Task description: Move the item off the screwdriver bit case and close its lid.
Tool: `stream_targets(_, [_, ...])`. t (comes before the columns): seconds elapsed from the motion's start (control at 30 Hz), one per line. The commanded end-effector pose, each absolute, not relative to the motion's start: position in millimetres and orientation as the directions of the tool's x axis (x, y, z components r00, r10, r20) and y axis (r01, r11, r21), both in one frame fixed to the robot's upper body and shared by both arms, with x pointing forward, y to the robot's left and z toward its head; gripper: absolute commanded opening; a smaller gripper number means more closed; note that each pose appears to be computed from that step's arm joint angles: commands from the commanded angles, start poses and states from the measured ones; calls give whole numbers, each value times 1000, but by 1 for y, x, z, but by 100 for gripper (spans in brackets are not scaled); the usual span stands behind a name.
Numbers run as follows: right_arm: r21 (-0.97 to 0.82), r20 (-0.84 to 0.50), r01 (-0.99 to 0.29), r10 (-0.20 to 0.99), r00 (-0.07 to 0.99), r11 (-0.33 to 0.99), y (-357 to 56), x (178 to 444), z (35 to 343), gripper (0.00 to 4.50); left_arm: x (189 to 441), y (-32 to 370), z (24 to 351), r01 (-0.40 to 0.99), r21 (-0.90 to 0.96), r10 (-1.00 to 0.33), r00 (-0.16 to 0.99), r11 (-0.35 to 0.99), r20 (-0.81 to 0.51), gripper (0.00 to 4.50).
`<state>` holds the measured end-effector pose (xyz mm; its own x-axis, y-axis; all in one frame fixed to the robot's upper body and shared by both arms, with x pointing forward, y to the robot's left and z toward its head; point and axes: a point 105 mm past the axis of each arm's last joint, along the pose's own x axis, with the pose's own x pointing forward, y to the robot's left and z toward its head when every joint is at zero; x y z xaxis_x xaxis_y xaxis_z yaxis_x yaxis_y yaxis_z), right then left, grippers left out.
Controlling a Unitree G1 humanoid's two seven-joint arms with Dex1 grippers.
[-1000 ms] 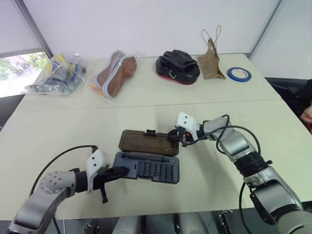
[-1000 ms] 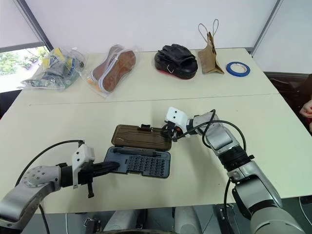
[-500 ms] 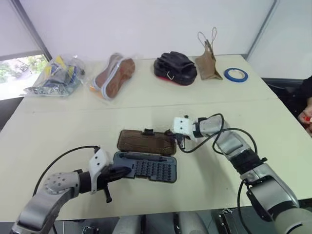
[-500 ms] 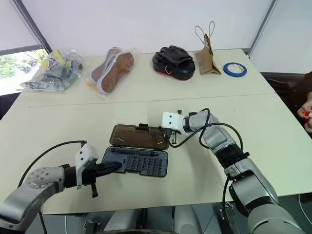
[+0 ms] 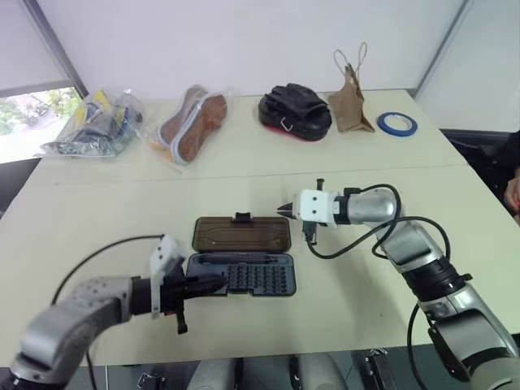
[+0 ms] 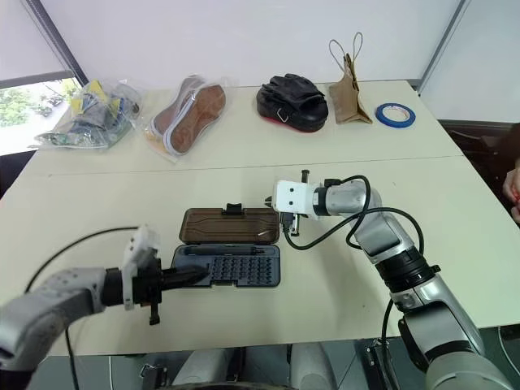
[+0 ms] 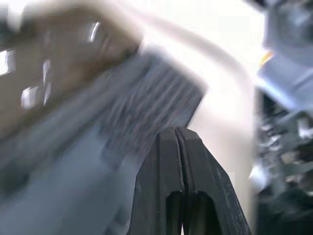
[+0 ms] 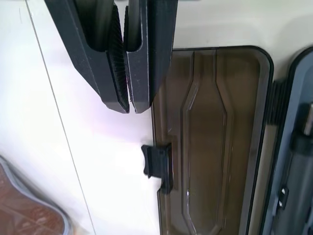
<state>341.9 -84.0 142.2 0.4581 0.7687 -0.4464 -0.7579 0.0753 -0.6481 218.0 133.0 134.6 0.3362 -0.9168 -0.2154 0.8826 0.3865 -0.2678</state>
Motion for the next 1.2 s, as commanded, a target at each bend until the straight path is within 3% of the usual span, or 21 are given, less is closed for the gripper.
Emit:
stream_targets(0.03, [-692, -395, -716, 786, 475, 85, -83, 342, 157, 12, 230, 139, 192, 895, -263, -931, 363, 361, -40, 0])
stream_targets(0.1, [-686, -390, -718, 774, 499, 117, -85, 348, 156, 12, 242, 150, 206, 883, -254, -913, 408, 396, -6, 0])
stream_targets(0.23, [-681, -385, -718, 766, 515, 140, -86, 354, 158, 12, 237, 158, 186, 864, -277, -907, 412, 420, -90, 0])
stream_targets(0.33, [-655, -363, -730, 766, 531, 195, -86, 360, 168, 96, 233, 167, 159, 852, -248, -884, 420, 462, -206, 0])
stream_targets(0.47, [-630, -375, -747, 758, 534, 215, -86, 362, 169, 291, 236, 173, 136, 852, -164, -850, 440, 497, -289, 0])
stream_targets(0.6, [-586, -392, -778, 761, 518, 228, -81, 362, 167, 291, 233, 174, 105, 877, -89, -827, 406, 473, -390, 0])
stream_targets(0.93, [-468, -496, -856, 737, 459, 219, -81, 359, 145, 291, 226, 176, 68, 909, -30, -800, 349, 415, -488, 0])
stream_targets(1.1, [-311, -501, -905, 759, 417, 291, -71, 360, 138, 291, 224, 177, 59, 915, -18, -791, 339, 404, -509, 0])
stream_targets(1.2, [-292, -591, -920, 707, 389, 262, -72, 367, 116, 291, 223, 176, 57, 917, -19, -793, 335, 399, -509, 0])
